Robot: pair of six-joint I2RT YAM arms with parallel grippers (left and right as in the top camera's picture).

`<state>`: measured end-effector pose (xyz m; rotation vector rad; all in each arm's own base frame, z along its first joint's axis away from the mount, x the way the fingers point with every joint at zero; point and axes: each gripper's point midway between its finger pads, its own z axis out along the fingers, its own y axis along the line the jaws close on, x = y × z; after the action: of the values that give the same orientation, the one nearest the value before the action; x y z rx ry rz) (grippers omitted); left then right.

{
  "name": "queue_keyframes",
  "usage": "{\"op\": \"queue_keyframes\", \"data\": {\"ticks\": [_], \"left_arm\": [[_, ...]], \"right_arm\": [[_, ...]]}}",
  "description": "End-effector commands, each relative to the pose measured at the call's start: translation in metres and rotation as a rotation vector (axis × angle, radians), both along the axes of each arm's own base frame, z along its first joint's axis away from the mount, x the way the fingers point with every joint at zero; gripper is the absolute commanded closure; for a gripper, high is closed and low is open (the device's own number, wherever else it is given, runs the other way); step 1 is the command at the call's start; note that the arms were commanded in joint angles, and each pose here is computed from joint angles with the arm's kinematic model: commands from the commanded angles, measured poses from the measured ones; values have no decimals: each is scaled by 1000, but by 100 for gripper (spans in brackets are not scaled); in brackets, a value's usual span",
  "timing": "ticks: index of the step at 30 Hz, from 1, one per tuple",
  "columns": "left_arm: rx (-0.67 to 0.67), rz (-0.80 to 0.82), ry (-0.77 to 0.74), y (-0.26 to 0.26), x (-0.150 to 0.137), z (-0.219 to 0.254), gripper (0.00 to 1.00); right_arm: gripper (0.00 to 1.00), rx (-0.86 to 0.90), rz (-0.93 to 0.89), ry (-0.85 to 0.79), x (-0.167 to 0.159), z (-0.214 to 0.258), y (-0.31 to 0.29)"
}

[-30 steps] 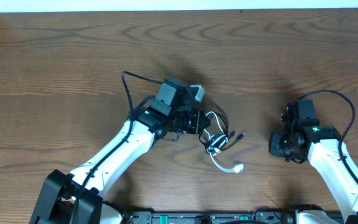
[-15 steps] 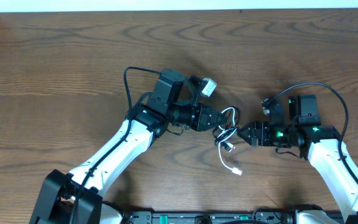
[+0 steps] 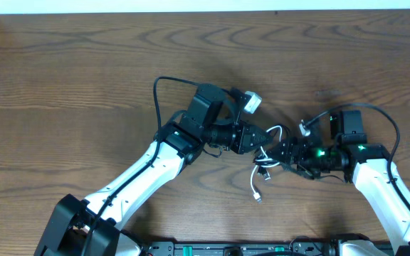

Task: Untangle cables
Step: 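Bring the right gripper to the bundle and grasp a cable loop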

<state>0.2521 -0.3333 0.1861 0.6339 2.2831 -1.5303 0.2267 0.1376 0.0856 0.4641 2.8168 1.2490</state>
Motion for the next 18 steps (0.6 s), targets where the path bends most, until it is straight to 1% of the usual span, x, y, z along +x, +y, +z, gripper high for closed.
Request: {"op": "queue_keyframes", "data": {"ticks": [1,2,3,7,8,10,11,13,16,18], "left_arm": [[-6,46,-32,0,10,10,92],[-8,48,-30,0,10,10,92],[-11,53,-20,0,11,11,92],[-34,49,9,-2,9,16,92],[-39,51,15,-2,9,17,92],[-43,54,14,-3,9,18,92],[-44,54,13,-3,9,19,92],[-46,54,11,-2,9,20,92],[-45,54,11,-2,8,21,92],[-33,59,22,-1,8,18,92]], "right_arm": [[24,-61,-63,72,-2,-6,-9],[25,-80,-68,82,-3,-9,-12],[29,-94,-72,87,-4,-10,-14],[54,-127,-90,94,-3,-14,-18],[59,-145,-98,94,-3,-16,-21],[62,-202,-116,90,-1,-22,-29],[63,-228,-123,87,0,-24,-33],[59,-267,-135,79,2,-28,-39],[49,-236,-130,58,7,-24,-35],[46,-194,-120,47,8,-19,-28]]}}
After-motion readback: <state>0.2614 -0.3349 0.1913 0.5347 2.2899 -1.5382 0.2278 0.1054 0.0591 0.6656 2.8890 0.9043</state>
